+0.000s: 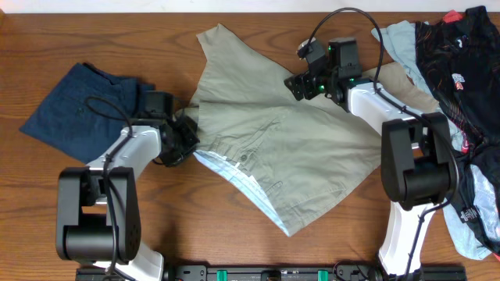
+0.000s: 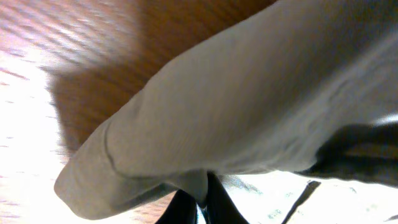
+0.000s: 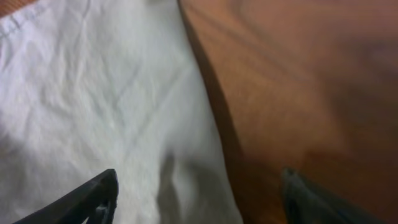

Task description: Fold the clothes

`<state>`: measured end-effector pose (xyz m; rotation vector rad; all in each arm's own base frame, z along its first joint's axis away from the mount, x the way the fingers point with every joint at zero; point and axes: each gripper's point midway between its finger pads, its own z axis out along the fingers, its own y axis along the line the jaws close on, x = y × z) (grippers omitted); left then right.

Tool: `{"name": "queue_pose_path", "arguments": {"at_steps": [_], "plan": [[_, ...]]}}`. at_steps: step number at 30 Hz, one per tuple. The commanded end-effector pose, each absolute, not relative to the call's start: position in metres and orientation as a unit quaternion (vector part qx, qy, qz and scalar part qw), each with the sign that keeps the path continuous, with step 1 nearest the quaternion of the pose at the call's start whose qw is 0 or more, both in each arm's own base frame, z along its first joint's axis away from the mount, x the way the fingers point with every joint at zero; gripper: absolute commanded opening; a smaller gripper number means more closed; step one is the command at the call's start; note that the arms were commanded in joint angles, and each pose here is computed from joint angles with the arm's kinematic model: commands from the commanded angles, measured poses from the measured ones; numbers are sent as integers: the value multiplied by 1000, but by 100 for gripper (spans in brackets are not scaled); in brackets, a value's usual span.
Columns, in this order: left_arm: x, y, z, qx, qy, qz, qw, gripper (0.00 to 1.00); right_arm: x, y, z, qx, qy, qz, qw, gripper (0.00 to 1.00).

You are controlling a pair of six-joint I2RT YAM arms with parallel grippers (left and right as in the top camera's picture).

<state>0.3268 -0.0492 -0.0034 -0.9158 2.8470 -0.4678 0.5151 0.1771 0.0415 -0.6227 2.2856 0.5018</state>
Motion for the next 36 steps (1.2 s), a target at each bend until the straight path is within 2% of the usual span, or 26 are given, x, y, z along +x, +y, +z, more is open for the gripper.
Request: {"name": "queue_pose_path", "arguments": {"at_steps": [1, 4, 7, 8, 12, 19, 23, 27, 28, 30, 31, 32, 34, 36], "plan": [[313, -19, -19, -321, 939, -121, 36, 6, 500, 194, 25, -232, 891, 228, 316, 72], [310, 2, -19, -354, 927, -118, 33, 6, 490, 194, 16, -230, 900, 229, 290, 46], [309, 23, -19, -384, 915, -117, 37, 6, 478, 195, 11, -212, 910, 244, 259, 4], [309, 28, -19, -392, 912, -117, 39, 6, 471, 199, 10, -199, 913, 263, 241, 1], [315, 44, -16, -389, 912, -117, 56, 6, 430, 218, 11, -136, 915, 354, 135, 1], [329, 61, -6, -376, 915, -116, 86, 6, 365, 218, -2, -106, 933, 344, -7, 1], [330, 65, -5, -380, 913, -115, 88, 6, 339, 216, -1, -111, 937, 328, -54, 1], [330, 65, -5, -380, 913, -116, 88, 6, 362, 213, 14, -95, 937, 336, -8, 23], [330, 65, -5, -380, 913, -116, 88, 6, 377, 212, 23, -91, 935, 342, 23, 36], [330, 65, -5, -380, 913, -116, 88, 6, 407, 208, 42, -96, 927, 352, 92, 53], [330, 65, -5, -380, 913, -116, 88, 6, 424, 206, 52, -101, 920, 356, 132, 57], [330, 65, -5, -380, 913, -116, 88, 6, 437, 205, 61, -106, 913, 359, 164, 58], [329, 65, -5, -380, 913, -115, 87, 6, 460, 204, 74, -116, 898, 363, 219, 47], [328, 64, -6, -381, 914, -115, 83, 6, 477, 201, 77, -120, 893, 349, 256, 44]]}}
